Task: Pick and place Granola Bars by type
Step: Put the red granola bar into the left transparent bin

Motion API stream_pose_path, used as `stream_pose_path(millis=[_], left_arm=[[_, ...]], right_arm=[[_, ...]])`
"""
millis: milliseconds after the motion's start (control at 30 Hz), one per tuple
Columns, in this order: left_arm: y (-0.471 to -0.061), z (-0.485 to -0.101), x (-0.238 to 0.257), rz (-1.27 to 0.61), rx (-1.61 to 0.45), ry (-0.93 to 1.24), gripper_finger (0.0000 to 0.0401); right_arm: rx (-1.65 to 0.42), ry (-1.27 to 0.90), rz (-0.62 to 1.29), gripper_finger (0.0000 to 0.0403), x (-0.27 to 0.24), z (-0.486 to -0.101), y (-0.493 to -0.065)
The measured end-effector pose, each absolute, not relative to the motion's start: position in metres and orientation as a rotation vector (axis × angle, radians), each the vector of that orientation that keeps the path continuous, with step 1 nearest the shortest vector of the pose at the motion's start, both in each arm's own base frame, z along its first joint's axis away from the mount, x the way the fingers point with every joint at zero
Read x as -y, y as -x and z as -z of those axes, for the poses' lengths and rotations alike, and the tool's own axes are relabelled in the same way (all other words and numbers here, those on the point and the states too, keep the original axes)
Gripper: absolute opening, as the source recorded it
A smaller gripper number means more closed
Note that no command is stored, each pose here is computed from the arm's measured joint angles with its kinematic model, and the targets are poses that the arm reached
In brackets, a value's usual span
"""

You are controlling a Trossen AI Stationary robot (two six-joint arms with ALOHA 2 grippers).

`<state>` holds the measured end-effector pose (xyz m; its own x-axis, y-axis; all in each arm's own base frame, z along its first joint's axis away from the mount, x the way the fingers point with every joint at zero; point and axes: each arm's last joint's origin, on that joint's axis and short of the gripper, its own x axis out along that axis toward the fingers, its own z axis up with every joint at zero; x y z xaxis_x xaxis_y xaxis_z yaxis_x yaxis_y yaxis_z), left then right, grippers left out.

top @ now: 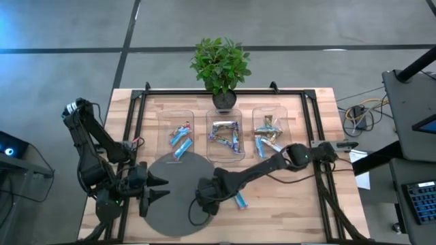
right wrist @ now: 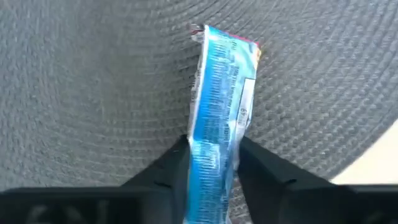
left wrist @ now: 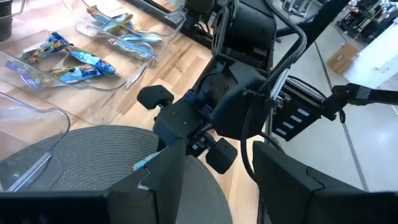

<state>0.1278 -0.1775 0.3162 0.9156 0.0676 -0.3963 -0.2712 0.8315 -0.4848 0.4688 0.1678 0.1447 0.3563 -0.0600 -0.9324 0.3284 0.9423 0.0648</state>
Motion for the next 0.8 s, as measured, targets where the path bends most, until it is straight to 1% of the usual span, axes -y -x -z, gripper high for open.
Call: stream_pose_path(millis=[133, 200, 233, 400, 500, 600, 700, 800], left_arm=[[-0.128, -0.316, 0.177, -0.186, -0.379, 0.557, 0.0170], [-0.128, -0.316, 0.177, -0.186, -0.379, 0.555, 0.0170], [-0.128, -0.316, 0.177, -0.186, -0.379, 0.555, 0.0170], [-0.126, -0.317, 0.176, -0.180, -0.377, 0.563, 0.0170], [-0.121, -0.322, 0.174, -0.175, -0.346, 0.577, 0.0170], [-0.110, -0.332, 0.169, -0.185, -0.256, 0.592, 0.0170], [-0.097, -0.340, 0.162, -0.185, -0.176, 0.610, 0.0170], [-0.088, -0.346, 0.157, -0.168, -0.145, 0.606, 0.0170]], right_arm=[[-1.174, -0.303, 0.255, 0.0048, -0.162, -0.151, -0.473], [-1.159, -0.332, 0.228, 0.0024, -0.162, -0.160, -0.477], [-1.142, -0.345, 0.214, 0.0020, -0.162, -0.168, -0.479], [-0.988, -0.455, 0.155, 0.0034, -0.152, -0.225, -0.491], [-0.868, -0.548, 0.183, 0.0037, -0.130, -0.261, -0.497], [-0.739, -0.665, 0.216, 0.0033, -0.099, -0.292, -0.504], [-0.596, -0.831, 0.244, 0.0033, -0.061, -0.306, -0.517], [-0.506, -0.960, 0.314, 0.0042, -0.021, -0.302, -0.526]])
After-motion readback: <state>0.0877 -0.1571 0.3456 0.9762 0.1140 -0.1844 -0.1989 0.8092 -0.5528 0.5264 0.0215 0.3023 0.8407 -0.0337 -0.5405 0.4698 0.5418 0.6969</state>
